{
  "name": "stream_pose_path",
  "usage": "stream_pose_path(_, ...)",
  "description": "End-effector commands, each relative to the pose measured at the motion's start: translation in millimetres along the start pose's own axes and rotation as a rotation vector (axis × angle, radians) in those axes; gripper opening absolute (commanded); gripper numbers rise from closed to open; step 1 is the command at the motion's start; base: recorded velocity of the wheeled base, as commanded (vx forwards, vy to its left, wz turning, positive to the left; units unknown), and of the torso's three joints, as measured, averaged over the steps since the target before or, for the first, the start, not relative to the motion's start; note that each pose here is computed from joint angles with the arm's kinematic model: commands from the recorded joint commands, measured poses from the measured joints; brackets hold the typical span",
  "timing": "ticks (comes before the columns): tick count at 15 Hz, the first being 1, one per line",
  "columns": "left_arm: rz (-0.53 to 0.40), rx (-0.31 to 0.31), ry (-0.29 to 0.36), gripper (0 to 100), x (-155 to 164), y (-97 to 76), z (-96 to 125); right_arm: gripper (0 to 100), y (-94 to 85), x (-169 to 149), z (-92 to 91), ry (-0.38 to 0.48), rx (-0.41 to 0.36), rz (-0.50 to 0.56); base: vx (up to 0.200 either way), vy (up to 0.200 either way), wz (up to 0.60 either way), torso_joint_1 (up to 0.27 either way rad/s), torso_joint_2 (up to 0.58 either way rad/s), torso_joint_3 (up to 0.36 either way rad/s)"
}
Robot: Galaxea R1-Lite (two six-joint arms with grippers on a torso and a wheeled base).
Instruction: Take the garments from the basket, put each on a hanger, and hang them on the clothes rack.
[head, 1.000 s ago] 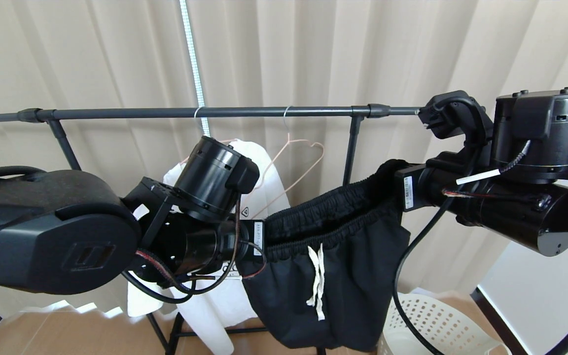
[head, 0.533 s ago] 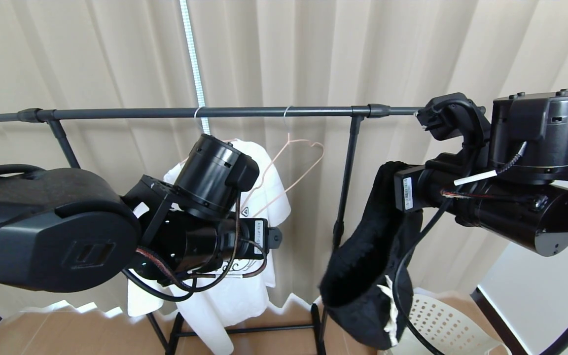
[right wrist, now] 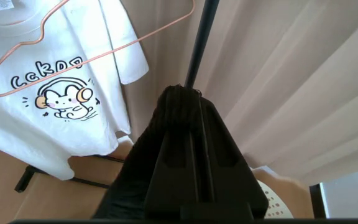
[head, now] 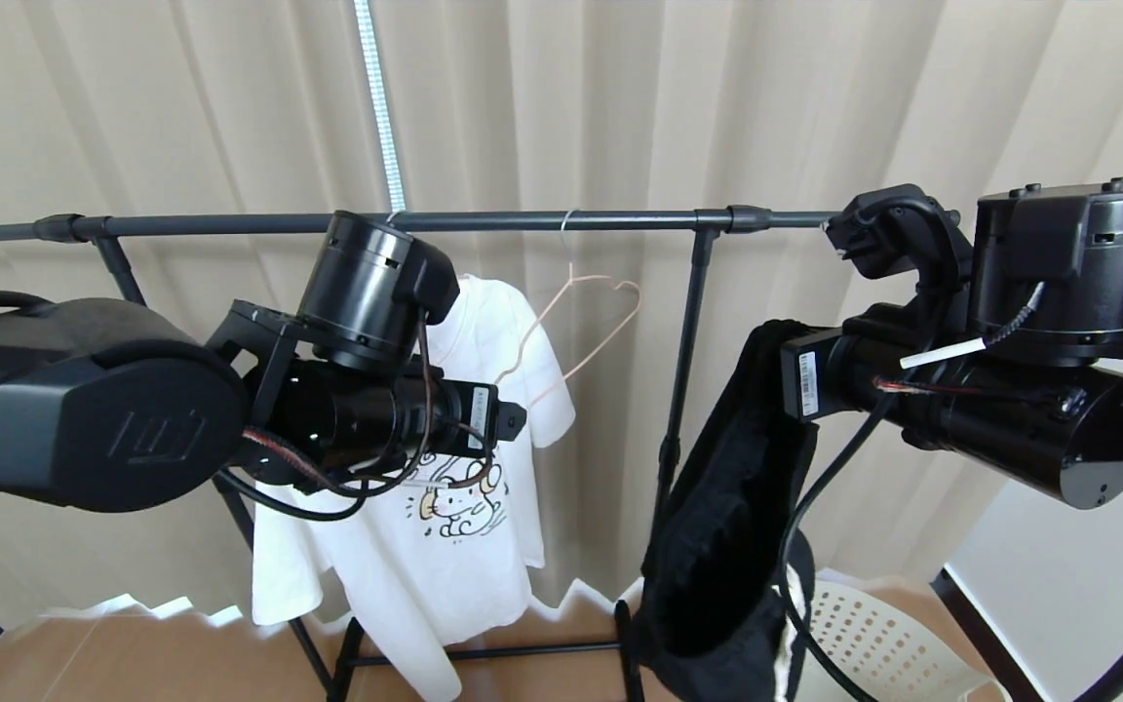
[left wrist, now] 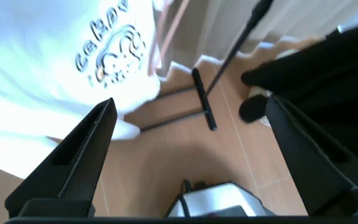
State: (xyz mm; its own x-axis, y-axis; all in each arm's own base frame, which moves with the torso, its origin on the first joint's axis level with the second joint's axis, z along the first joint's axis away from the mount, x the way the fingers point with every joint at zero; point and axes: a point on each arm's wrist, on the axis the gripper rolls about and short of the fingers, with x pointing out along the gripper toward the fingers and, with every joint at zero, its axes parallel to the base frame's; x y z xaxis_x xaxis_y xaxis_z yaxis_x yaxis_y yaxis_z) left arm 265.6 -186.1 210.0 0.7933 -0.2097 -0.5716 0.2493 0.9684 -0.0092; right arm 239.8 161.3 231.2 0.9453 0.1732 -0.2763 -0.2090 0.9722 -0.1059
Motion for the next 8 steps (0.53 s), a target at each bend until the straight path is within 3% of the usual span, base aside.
stream_pose_path(1,0.001,0.001,-0.008,100,10,5.9,4,0,-0.8,-2,-1.1,0.002,-0.001,0.000,0.000,0.000,0.00,0.000,0.00,0.000)
stream_pose_path(4,-0.027,0.043,-0.021,100,15,12.8,8,0,-0.6,-2,-4.3,0.006,-0.023,0.001,0.000,0.000,0.00,0.000,0.00,0.000)
stream_pose_path(8,-0.080,0.071,-0.103,100,30,19.5,19,0,1.0,-3,-7.9,0.016,-0.031,0.007,0.000,0.000,0.00,0.000,0.00,0.000)
